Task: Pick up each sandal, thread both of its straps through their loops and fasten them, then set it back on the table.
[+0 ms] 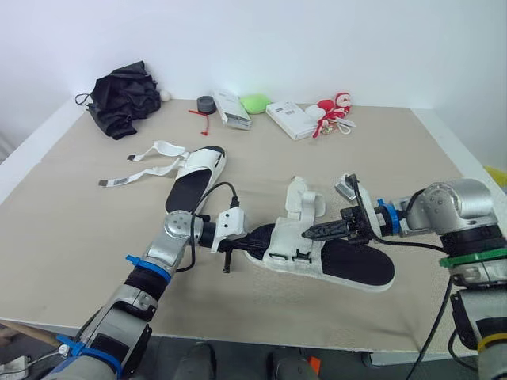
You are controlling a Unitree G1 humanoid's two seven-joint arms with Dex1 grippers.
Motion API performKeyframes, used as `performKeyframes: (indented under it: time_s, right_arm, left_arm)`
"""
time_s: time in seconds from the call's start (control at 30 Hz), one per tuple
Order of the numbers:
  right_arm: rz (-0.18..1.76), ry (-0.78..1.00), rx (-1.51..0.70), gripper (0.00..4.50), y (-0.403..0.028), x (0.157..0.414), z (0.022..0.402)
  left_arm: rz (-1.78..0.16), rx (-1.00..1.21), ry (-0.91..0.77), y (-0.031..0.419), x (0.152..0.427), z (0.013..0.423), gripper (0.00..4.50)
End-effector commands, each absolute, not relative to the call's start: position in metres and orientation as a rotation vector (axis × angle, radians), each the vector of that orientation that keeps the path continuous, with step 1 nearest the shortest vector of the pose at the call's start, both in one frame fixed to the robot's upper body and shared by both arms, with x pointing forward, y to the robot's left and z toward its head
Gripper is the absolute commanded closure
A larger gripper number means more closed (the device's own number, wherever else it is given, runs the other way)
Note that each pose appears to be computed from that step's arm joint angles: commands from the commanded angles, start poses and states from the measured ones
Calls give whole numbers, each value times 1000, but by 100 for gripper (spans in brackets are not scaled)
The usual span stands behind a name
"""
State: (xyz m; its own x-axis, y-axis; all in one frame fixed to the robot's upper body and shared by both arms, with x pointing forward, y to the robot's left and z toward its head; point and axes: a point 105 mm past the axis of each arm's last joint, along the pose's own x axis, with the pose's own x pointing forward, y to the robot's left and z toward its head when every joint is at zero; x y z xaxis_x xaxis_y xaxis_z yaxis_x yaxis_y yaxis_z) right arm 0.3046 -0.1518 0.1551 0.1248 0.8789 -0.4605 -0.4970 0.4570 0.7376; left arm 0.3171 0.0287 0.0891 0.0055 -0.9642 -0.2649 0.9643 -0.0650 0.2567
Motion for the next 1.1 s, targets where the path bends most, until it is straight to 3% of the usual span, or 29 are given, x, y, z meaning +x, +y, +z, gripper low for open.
performKeyframes:
  time_s: [0.03, 0.53, 0.83, 1.1]
  right_arm:
    - [1170, 983, 453, 448, -146, 292, 176]
    - [1188, 915, 523, 448, -145, 299, 192]
    - [1163, 1013, 479, 448, -144, 287, 164]
    - [1143, 995, 471, 448, -147, 291, 163]
  left_arm:
    - [-1591, 437, 198, 39, 308, 46, 450]
    - [-1605, 432, 202, 37, 306, 44, 450]
    - [-1597, 426, 205, 39, 305, 43, 450]
    - [-1593, 428, 209, 41, 306, 43, 450]
